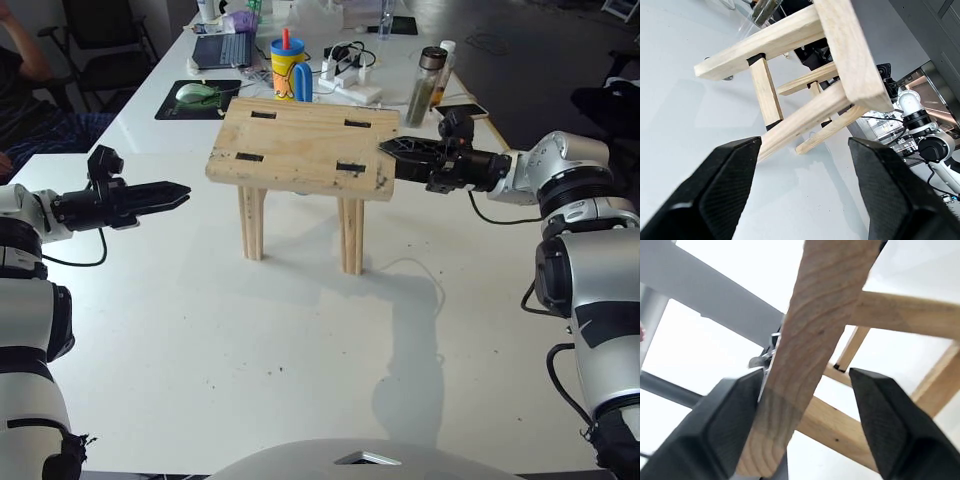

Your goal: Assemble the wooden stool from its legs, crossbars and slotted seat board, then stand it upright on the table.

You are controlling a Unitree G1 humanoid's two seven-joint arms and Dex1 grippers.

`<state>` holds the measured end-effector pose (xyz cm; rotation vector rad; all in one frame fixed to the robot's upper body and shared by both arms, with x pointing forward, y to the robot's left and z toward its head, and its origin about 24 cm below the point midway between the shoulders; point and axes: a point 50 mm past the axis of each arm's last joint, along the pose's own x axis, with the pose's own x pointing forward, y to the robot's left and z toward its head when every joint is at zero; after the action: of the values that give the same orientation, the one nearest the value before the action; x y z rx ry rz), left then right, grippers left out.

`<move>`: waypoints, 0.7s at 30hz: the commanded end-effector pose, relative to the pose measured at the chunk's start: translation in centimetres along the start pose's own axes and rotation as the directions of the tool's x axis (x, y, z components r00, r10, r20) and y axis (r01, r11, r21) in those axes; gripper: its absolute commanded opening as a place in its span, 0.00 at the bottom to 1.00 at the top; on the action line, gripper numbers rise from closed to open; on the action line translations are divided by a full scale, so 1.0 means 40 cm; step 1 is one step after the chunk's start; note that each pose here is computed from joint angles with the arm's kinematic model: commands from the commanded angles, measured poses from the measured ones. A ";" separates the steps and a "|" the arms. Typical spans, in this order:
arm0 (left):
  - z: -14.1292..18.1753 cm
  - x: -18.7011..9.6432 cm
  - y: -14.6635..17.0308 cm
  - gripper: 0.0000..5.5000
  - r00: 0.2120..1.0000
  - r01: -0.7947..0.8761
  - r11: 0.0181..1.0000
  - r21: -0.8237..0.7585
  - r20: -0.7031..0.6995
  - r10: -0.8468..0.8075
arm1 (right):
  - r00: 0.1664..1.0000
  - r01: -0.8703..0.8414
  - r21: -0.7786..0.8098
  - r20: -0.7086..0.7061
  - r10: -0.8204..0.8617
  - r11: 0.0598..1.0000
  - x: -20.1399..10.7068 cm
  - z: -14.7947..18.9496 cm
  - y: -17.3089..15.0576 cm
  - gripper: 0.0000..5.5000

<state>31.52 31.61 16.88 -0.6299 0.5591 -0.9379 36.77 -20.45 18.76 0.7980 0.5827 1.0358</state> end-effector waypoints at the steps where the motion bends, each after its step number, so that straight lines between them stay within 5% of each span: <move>1: -0.047 -0.021 0.028 0.70 1.000 -0.020 0.999 -0.027 -0.009 0.020 | 0.968 0.235 0.008 0.094 -0.234 0.972 -0.060 -0.021 -0.076 0.61; 7: -0.149 0.002 0.044 0.86 0.991 0.106 0.993 0.050 -0.085 -0.101 | 0.899 0.361 -0.043 0.282 -0.335 0.932 -0.149 -0.023 -0.126 0.61; 11: -0.234 0.056 0.005 0.79 0.966 0.199 0.958 0.204 -0.203 -0.158 | 0.853 0.465 -0.125 0.328 -0.406 0.877 -0.204 -0.055 -0.168 0.53; 13: -0.264 0.098 -0.016 0.73 0.960 0.194 0.924 0.330 -0.259 -0.109 | 0.894 0.448 -0.288 0.176 -0.413 0.847 -0.198 -0.110 -0.194 0.46; 14: -0.274 0.127 -0.024 0.70 0.947 0.204 0.892 0.404 -0.314 -0.074 | 0.914 0.359 -0.428 -0.019 -0.405 0.829 -0.181 -0.161 -0.207 0.44; 17: -0.278 0.223 -0.035 0.62 0.878 0.286 0.745 0.603 -0.476 0.048 | 0.830 -0.122 -0.567 -0.508 -0.229 0.815 -0.092 -0.289 -0.182 0.35; 21: -0.236 0.330 -0.027 0.49 0.847 0.363 0.574 0.734 -0.517 0.125 | 0.731 -0.381 -0.541 -0.673 -0.114 0.750 0.000 -0.310 -0.141 0.22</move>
<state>28.20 19.94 7.59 0.2662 0.5740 -1.3533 30.27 -21.80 5.81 -0.0856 0.7450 1.3519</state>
